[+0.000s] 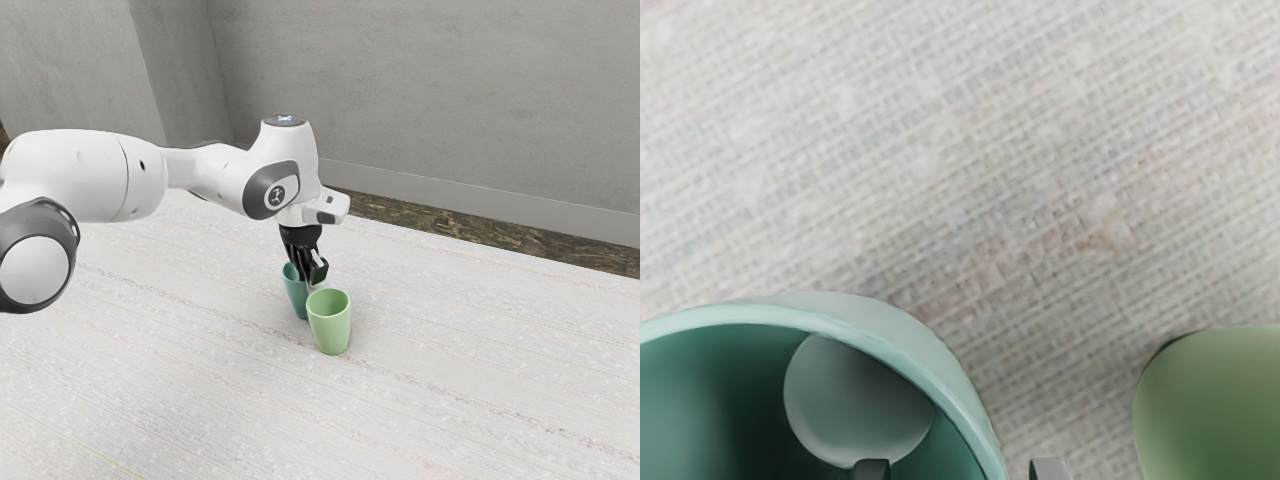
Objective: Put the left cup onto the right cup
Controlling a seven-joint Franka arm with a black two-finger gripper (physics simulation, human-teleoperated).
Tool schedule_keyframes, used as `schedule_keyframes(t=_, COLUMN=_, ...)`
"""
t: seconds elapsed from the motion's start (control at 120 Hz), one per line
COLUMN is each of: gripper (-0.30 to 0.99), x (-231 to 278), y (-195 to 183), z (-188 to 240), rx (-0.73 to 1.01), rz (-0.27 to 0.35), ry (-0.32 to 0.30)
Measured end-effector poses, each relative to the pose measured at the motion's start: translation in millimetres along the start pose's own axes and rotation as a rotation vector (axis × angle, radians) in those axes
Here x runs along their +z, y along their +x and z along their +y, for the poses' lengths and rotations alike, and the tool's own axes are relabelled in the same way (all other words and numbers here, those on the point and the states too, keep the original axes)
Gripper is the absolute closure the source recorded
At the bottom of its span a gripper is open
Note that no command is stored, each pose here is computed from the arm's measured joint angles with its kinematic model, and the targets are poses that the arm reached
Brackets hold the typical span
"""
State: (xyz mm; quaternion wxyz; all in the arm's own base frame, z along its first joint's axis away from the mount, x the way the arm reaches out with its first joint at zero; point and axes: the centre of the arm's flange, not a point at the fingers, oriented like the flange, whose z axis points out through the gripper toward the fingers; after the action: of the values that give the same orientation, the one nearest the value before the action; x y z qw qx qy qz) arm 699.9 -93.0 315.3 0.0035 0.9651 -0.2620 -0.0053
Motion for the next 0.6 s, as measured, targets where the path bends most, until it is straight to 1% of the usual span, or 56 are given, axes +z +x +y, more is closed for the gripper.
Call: schedule_keyframes(t=0.6, gripper=0.73, x=4.5, y=0.5, z=0.3, rx=-0.002, rz=0.005, ry=-0.002)
